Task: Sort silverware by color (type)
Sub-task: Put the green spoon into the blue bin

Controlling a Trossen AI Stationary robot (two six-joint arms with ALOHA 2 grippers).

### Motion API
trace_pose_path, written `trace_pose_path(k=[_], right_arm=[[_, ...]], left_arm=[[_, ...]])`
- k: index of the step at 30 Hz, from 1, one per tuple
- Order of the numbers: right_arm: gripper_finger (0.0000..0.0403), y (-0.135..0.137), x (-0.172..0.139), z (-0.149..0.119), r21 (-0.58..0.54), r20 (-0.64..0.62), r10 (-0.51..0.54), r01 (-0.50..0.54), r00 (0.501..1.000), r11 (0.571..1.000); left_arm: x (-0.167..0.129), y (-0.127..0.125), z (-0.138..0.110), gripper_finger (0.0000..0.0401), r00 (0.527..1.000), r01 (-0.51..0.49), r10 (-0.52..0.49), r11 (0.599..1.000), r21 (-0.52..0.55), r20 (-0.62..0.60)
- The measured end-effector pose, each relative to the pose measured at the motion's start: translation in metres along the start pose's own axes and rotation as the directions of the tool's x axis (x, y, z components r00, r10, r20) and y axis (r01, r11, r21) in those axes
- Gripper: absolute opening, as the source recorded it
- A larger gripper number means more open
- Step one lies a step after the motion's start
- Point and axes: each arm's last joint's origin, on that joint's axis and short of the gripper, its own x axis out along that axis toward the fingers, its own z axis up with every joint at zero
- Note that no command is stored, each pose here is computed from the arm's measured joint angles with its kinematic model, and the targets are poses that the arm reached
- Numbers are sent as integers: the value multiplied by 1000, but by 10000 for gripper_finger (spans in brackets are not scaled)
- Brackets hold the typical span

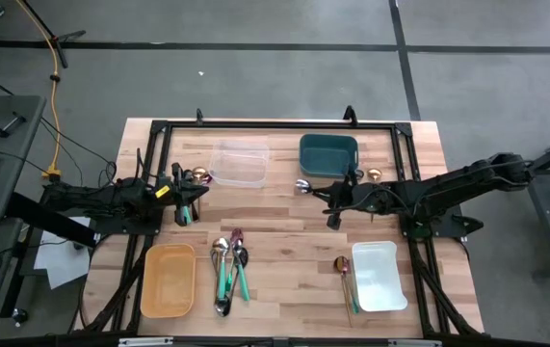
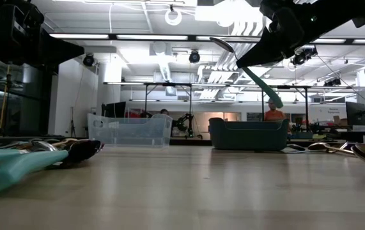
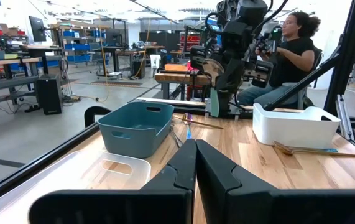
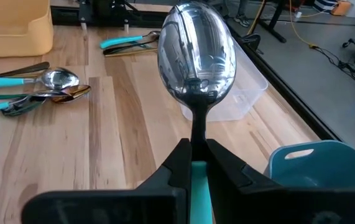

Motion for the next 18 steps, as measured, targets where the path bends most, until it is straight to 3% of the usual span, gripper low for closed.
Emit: trace_pose_path(k=[18], right_arm=[[24,0,0,0,-13,0,-5,5,1000,1000]], left_arm=[[0,0,0,3,1000,0,0,1000,0,-1]])
